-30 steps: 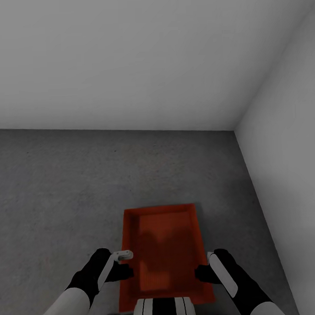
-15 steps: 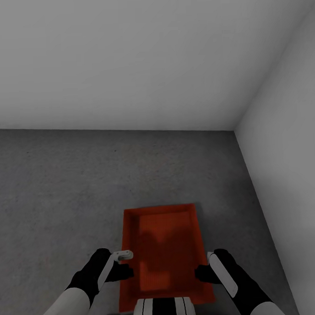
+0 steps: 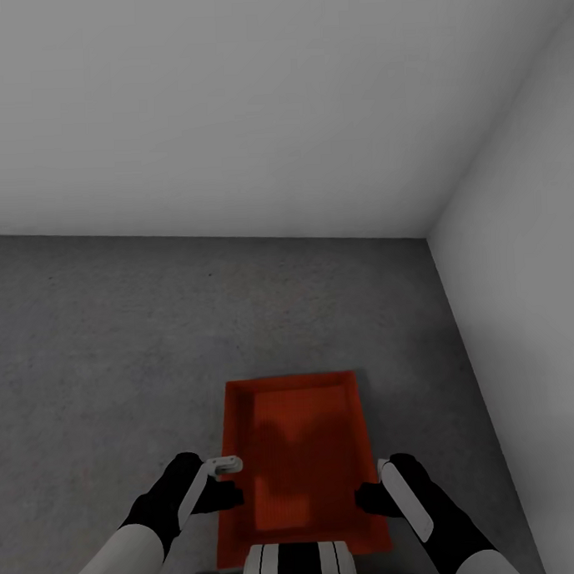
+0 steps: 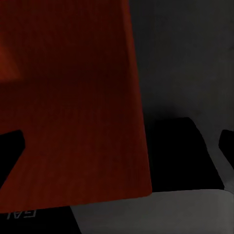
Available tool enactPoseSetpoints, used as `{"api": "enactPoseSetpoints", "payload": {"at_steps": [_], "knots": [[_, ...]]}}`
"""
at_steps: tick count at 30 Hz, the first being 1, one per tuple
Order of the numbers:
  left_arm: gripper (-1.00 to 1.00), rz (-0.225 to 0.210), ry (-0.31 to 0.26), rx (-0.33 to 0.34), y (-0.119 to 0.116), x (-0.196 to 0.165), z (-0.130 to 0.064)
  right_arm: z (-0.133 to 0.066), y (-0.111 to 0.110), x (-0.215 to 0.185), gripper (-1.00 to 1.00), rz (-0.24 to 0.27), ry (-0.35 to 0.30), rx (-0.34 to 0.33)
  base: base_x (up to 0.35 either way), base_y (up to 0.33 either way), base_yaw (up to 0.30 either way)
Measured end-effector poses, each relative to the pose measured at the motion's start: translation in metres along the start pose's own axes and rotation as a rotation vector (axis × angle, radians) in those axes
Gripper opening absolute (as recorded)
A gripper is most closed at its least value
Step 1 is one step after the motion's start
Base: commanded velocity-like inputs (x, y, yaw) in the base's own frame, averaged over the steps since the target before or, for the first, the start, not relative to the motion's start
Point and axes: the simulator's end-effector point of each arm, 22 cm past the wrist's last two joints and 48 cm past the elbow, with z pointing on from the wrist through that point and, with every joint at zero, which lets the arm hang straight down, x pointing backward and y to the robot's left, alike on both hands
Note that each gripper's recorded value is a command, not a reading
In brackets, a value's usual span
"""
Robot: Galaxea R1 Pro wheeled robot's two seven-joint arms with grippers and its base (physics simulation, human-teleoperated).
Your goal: Move the two storage containers from the living room to the garage. In the garage, place one container on the floor and stack the other container on top of it (either order is fine).
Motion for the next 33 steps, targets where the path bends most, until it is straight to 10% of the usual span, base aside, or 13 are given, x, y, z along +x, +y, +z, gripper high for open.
{"api": "enactPoseSetpoints", "payload": {"at_steps": [33], "knots": [[1.0, 0.001, 0.0, 0.0, -0.0001, 0.0, 0.0, 0.0, 0.0002, 0.0, 1.0, 0.0, 0.0, 0.0, 0.0, 0.0, 0.0]]}}
